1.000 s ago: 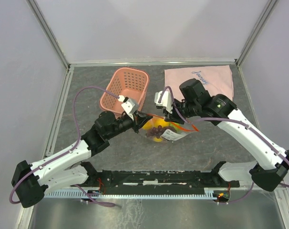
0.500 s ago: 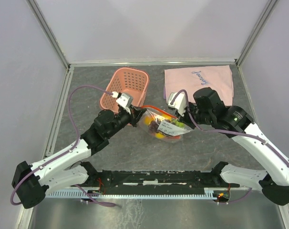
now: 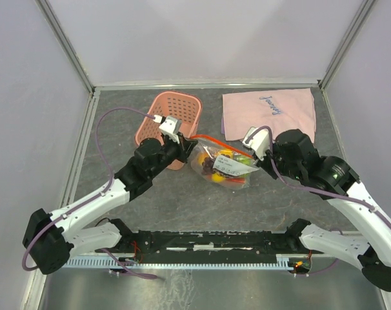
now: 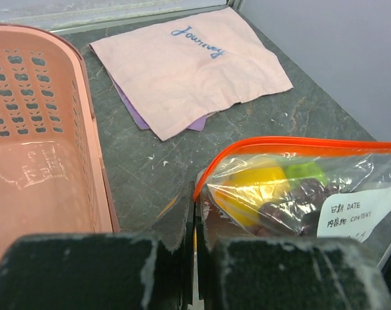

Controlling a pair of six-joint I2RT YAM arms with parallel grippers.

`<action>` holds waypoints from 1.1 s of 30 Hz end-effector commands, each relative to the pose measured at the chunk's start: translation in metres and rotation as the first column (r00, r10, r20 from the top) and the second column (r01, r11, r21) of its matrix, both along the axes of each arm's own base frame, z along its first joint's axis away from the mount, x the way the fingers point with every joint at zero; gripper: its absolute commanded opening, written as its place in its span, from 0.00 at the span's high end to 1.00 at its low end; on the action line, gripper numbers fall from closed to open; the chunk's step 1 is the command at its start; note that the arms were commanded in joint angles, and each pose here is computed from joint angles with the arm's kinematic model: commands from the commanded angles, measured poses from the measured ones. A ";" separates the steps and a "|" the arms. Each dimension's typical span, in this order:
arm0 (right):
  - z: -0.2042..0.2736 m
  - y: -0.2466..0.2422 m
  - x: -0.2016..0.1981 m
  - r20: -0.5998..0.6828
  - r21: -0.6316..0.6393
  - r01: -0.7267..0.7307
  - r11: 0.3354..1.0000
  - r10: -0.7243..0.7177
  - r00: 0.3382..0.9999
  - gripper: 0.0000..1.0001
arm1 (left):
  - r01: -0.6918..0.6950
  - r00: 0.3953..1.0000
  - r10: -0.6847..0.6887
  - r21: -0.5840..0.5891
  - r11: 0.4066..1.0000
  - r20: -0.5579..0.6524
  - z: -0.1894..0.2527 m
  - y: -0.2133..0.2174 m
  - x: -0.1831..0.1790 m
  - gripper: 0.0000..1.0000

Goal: Place the food in the zip-top bag and seal the zipper
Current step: Zip the zipper food storage bag at the center of the board, then place the zipper food storage bag at the center of the board.

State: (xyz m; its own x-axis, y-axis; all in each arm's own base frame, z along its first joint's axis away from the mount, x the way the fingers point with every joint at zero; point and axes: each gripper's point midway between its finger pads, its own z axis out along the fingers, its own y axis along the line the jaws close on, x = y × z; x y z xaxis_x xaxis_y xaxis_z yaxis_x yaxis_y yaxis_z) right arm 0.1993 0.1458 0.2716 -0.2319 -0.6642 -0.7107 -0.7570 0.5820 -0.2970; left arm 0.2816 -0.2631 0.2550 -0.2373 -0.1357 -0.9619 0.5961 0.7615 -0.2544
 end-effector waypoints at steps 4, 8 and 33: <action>0.001 -0.048 0.004 0.084 -0.048 0.217 0.975 -0.213 0.973 0.98 | -0.081 0.997 0.081 -0.063 0.995 -0.006 0.023 0.002 0.027 0.97; 0.003 -0.063 0.005 0.123 -0.046 0.289 0.956 -0.282 0.952 0.98 | -0.053 0.998 0.051 -0.064 0.997 -0.030 0.020 -0.009 0.031 0.97; -0.029 -0.055 0.058 0.138 0.159 0.559 0.814 -0.579 0.804 0.70 | -0.098 0.979 0.093 -0.017 0.995 -0.182 0.015 -0.029 0.058 0.50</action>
State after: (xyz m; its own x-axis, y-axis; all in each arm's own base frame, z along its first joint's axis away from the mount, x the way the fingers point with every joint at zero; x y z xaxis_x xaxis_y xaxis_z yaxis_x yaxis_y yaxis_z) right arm 0.2501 0.0914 0.2148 -0.4986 -0.4680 -0.7296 -0.3041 0.8827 -0.3584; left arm 0.3440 -0.3106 0.2347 -0.4160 -0.1008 -0.9038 0.5235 0.7861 -0.3286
